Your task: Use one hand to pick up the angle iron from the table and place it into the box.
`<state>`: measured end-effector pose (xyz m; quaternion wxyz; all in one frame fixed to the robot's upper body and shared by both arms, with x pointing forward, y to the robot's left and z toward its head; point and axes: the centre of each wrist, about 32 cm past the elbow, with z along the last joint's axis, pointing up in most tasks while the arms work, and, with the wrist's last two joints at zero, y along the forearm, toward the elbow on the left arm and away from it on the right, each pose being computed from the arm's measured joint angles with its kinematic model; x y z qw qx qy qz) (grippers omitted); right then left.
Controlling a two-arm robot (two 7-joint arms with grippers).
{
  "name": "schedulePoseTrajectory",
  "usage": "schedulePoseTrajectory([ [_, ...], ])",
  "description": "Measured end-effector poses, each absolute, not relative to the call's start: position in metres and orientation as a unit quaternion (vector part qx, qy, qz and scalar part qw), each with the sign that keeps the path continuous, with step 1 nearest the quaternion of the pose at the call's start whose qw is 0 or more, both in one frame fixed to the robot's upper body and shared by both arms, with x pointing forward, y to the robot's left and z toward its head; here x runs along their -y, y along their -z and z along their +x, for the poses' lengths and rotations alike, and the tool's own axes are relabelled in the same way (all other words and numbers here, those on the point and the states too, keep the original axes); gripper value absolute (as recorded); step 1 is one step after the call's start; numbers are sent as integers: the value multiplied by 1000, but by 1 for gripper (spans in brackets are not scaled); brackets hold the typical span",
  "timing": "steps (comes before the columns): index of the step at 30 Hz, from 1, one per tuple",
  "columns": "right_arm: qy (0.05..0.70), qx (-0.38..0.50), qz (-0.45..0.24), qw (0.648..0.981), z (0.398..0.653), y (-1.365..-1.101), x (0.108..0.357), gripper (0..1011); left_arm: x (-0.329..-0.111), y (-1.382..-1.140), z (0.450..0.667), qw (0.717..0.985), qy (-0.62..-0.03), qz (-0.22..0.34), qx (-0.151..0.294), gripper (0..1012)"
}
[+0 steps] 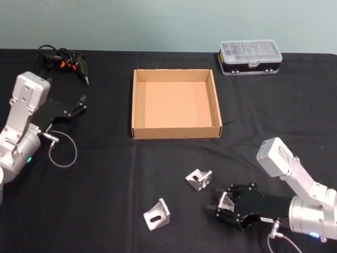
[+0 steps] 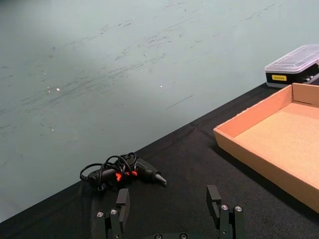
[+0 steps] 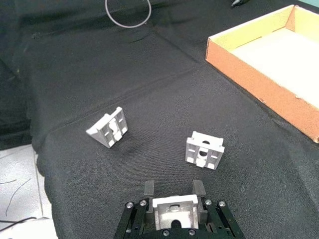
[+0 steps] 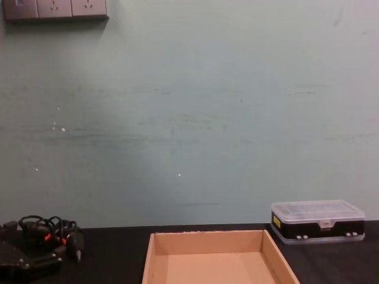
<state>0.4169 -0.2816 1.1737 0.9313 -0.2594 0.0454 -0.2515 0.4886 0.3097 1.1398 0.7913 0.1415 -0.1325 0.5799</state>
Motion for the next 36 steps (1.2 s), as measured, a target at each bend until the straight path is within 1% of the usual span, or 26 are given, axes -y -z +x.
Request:
schedulePoseTrajectory([
  [2, 252, -45, -259, 931, 416, -1173, 282, 453, -310, -1140, 489, 791, -580, 141, 132, 1011],
  [11, 253, -43, -255, 932, 416, -1173, 282, 453, -310, -1140, 489, 791, -580, 141, 132, 1011],
  [17, 268, -30, -236, 934, 415, -1187, 285, 453, -310, -1140, 489, 791, -580, 142, 132, 1011],
  [20, 292, -11, -211, 933, 416, -1202, 287, 453, -310, -1140, 489, 791, -580, 141, 132, 1011],
  [23, 313, 1, -193, 930, 419, -1211, 288, 453, -310, -1140, 489, 791, -580, 142, 132, 1011],
  [25, 336, 15, -177, 925, 424, -1218, 287, 452, -310, -1140, 489, 791, -580, 141, 132, 1011],
  [29, 372, 34, -159, 914, 439, -1224, 283, 453, -310, -1140, 489, 791, -580, 141, 132, 1011],
  [32, 389, 43, -152, 908, 453, -1223, 276, 453, -310, -1140, 489, 791, -580, 141, 132, 1011],
  [33, 393, 44, -150, 906, 462, -1221, 271, 453, -310, -1140, 489, 791, -580, 141, 132, 1011],
  [36, 394, 44, -152, 905, 473, -1216, 263, 452, -310, -1140, 489, 791, -580, 142, 132, 1011],
])
